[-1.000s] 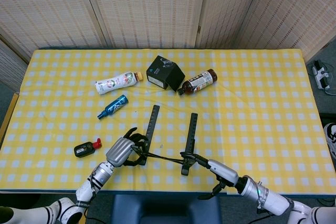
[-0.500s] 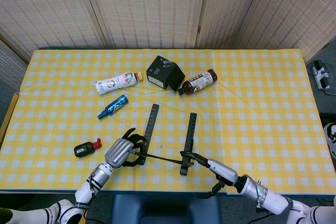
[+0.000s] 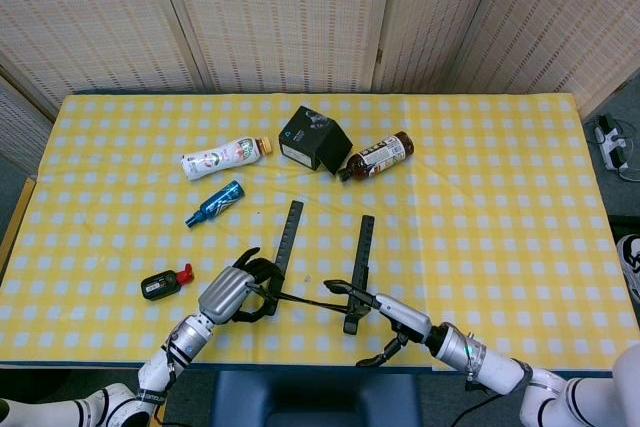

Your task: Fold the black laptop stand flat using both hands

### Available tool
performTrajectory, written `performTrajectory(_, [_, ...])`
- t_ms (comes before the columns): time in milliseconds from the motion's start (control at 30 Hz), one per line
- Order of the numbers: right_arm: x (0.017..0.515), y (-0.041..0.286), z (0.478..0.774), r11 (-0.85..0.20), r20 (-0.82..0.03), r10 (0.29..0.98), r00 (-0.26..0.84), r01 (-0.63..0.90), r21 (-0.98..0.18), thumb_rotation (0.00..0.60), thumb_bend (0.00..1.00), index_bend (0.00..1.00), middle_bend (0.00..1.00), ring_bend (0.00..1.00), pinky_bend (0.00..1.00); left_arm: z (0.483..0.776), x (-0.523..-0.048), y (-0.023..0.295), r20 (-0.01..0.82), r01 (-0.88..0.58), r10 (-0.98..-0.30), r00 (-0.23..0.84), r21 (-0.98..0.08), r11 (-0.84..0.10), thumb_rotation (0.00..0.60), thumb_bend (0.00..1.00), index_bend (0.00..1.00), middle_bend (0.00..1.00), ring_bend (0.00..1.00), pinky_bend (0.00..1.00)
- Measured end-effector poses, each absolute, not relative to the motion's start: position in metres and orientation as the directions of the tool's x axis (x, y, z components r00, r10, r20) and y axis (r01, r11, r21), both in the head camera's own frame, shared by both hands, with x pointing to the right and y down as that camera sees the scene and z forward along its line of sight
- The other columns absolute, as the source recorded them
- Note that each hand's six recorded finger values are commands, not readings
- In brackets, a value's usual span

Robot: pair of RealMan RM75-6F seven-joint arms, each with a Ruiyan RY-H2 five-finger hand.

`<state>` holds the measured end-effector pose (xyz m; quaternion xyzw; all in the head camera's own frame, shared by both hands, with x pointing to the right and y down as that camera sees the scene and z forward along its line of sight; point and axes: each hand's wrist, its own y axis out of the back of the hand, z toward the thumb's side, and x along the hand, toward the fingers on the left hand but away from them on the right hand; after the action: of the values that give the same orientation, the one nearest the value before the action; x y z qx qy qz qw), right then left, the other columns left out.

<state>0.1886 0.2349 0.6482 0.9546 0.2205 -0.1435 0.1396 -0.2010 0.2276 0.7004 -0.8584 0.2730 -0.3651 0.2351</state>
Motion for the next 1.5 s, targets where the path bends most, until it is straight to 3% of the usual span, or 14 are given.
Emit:
performTrajectory(333, [0.188,0.245,0.667,-0.624,-0.394,0.359,0.846,0.531,0.573,0.600,0.17,0.00,0.01,0.03,0.00,0.695,-0.200,0.228,0.493,-0.301,-0.636,0.594,-0.597,-0.744,0.600,0.43,0.32,0.29,0.19,0.00])
performTrajectory(600, [0.189,0.252,0.681,-0.480,-0.428,0.342,0.836,0.547,0.686,0.600,0.17,0.00,0.00,0.02,0.00,0.693,-0.201,0.227,0.488,-0.306,-0.641,0.592,-0.600,-0.739,0.600,0.43,0.32,0.28,0.19,0.00])
performTrajectory(800, [0.191,0.248,0.684,-0.581,-0.424,0.388,0.818,0.574,0.576,0.600,0.17,0.00,0.00,0.01,0.00,0.689,-0.203,0.224,0.471,-0.316,-0.652,0.594,-0.609,-0.728,0.600,0.43,0.31,0.28,0.19,0.00])
performTrajectory(1033, [0.184,0.236,0.684,-0.709,-0.398,0.495,0.772,0.624,0.329,0.600,0.17,0.00,0.00,0.01,0.00,0.682,-0.208,0.220,0.448,-0.321,-0.674,0.588,-0.635,-0.703,0.600,0.43,0.27,0.26,0.17,0.00])
performTrajectory(1233, [0.170,0.215,0.686,-0.669,-0.387,0.606,0.695,0.709,0.223,0.600,0.17,0.00,0.00,0.00,0.00,0.674,-0.222,0.209,0.420,-0.331,-0.716,0.557,-0.678,-0.656,0.600,0.43,0.20,0.23,0.16,0.00])
performTrajectory(1500, [0.186,0.199,0.697,-0.561,-0.445,0.693,0.567,0.812,0.161,0.600,0.17,0.00,0.00,0.00,0.00,0.669,-0.244,0.198,0.409,-0.361,-0.758,0.508,-0.697,-0.619,0.600,0.43,0.18,0.23,0.15,0.00])
